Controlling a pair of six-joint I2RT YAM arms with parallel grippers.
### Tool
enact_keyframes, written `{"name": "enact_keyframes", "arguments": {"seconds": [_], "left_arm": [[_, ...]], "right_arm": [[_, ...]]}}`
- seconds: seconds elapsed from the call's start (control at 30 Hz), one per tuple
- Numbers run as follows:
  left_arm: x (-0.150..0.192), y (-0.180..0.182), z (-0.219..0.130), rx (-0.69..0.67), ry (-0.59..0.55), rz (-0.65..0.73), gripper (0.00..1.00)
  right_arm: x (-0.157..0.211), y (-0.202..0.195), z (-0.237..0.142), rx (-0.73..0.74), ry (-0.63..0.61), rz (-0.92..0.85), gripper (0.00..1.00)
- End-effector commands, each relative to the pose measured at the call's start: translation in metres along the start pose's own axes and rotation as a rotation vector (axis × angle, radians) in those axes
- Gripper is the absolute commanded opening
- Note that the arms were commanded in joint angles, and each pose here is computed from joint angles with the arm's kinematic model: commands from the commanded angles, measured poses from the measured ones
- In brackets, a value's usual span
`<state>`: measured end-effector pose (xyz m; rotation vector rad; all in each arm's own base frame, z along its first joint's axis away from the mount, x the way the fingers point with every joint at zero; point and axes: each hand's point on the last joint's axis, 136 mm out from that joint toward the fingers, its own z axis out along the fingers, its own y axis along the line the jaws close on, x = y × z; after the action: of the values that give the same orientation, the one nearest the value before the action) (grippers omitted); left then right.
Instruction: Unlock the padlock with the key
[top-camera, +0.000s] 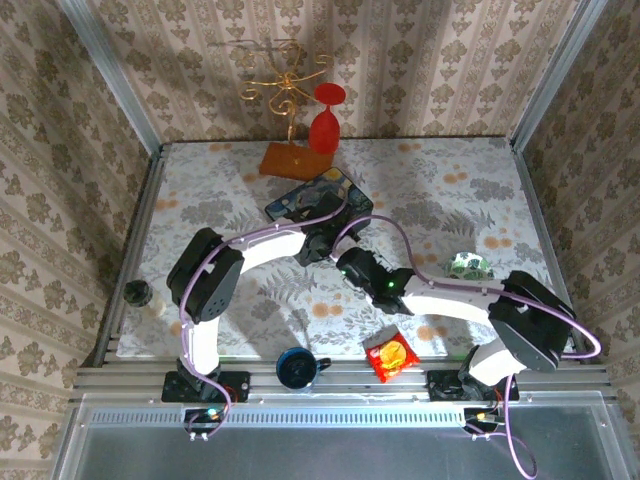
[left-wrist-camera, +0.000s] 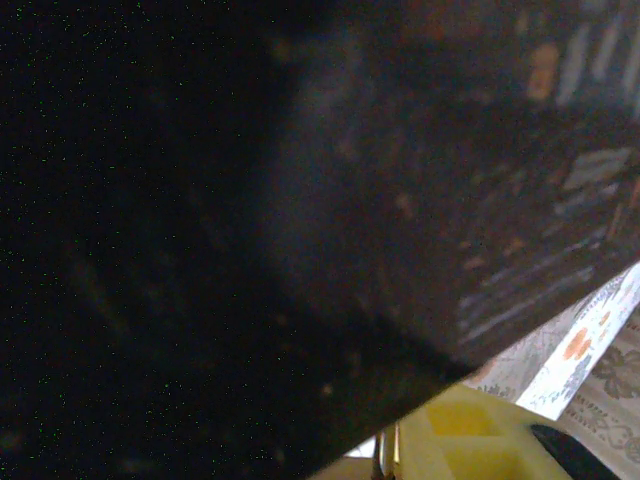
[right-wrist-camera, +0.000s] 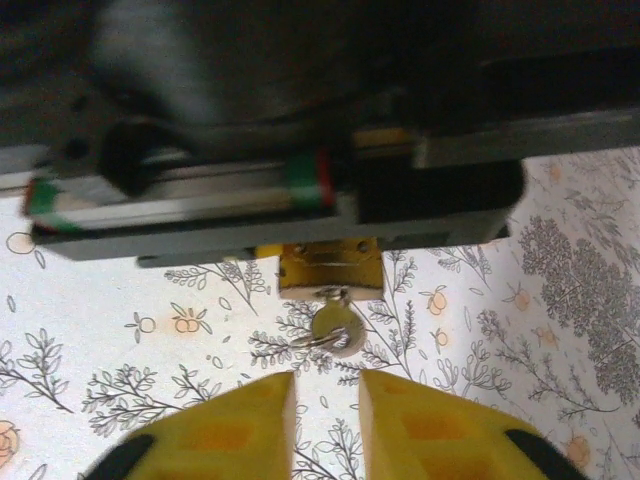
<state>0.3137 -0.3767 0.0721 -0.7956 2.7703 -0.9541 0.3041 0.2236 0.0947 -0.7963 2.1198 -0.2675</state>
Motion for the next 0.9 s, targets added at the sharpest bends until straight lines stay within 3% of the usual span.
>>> {"name": "enact_keyframes", "arguments": {"seconds": [0.0,0.23,0.4,0.6,0.87], "left_arm": [[0.018,-0.033,-0.020,0.104,0.051,0.024,0.00],[0.018,-0.035,-0.020,0.117,0.048,0.022,0.00],[0.016,-0.034,-0.020,0.118,0.041,0.023,0.00],[0.015,-0.037,-0.022,0.126,0.034,0.035,0.00],[0.012,-0.040,-0.023,0.144,0.014,0.063,0.00]], "right_arm": [[0.004,-0.008,-0.005,-0.027,-0.029,0.101,0.15],[0.011,-0.017,-0.014,-0.082,-0.035,0.224,0.07],[0.009,-0.017,-0.020,-0.192,-0.031,0.385,0.14],[0.013,-0.036,-0.029,-0.359,-0.033,0.694,0.23],[0.006,-0.036,-0.022,-0.652,0.049,1.173,0.23]]}}
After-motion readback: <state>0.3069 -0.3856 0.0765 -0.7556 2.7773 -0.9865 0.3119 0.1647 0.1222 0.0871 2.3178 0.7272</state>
